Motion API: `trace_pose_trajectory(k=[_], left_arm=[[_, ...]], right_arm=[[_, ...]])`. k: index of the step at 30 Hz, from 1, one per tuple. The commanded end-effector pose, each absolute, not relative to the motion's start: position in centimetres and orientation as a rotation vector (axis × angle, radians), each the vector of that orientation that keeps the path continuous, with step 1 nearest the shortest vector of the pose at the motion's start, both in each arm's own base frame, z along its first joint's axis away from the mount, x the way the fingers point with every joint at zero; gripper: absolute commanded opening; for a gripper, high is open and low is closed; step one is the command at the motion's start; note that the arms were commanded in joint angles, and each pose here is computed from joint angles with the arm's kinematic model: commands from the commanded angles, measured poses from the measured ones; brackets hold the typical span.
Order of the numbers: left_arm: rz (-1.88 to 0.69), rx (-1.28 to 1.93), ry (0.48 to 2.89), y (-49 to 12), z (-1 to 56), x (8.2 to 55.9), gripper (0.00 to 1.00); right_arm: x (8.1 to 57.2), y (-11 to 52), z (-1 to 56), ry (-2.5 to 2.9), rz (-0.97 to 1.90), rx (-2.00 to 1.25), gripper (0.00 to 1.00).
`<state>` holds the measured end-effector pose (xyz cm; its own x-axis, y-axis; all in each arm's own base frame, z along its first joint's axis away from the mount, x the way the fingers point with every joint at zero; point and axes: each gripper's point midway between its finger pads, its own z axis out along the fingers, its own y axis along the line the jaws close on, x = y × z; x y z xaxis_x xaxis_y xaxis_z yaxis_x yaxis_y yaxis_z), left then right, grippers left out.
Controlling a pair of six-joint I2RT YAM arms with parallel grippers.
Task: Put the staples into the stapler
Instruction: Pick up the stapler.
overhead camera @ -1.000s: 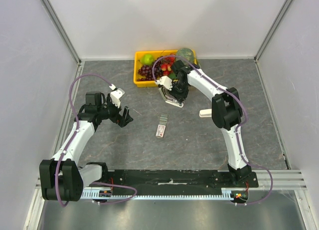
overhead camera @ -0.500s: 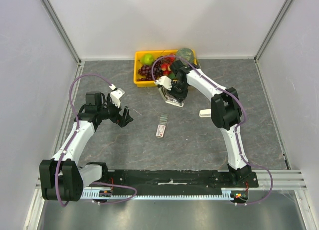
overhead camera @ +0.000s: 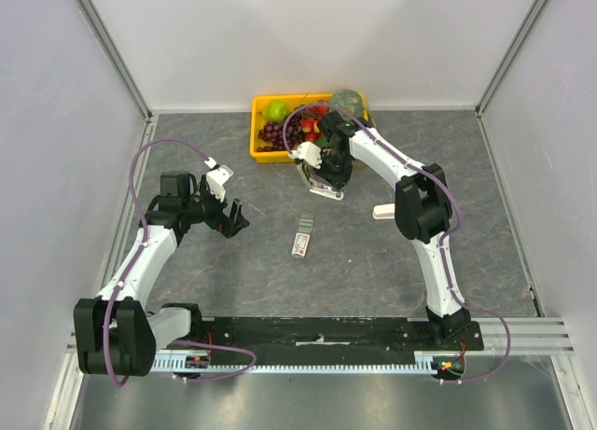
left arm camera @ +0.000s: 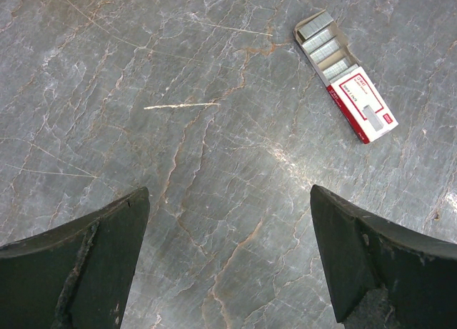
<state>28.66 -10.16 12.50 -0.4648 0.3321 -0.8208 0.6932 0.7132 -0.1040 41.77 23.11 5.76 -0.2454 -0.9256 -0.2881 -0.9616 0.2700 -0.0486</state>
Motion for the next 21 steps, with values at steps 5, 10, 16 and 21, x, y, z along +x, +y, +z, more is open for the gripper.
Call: trace_pose_trajectory(k=[5, 10, 16, 21], left_arm=[[-0.571, 0.786, 2.050, -10.4, 13.1, 28.9, 1.00], [-0.573, 0.785, 2.052, -10.4, 13.1, 29.0, 1.00], [-0.571, 0.786, 2.050, -10.4, 13.2, 29.0, 0.99], [-0.573, 0.785, 2.052, -10.4, 13.1, 29.0, 1.00]], right_arm=[[41.8, 22.7, 6.6, 2.262, 0.171, -1.794, 0.16], [41.4, 22.7, 6.3, 2.269, 0.200, -1.811, 0.17], [41.4, 22.8, 6.2, 2.274, 0.207, -1.813, 0.17], [41.2, 22.9, 6.1, 2.275, 0.222, -1.819, 0.17]])
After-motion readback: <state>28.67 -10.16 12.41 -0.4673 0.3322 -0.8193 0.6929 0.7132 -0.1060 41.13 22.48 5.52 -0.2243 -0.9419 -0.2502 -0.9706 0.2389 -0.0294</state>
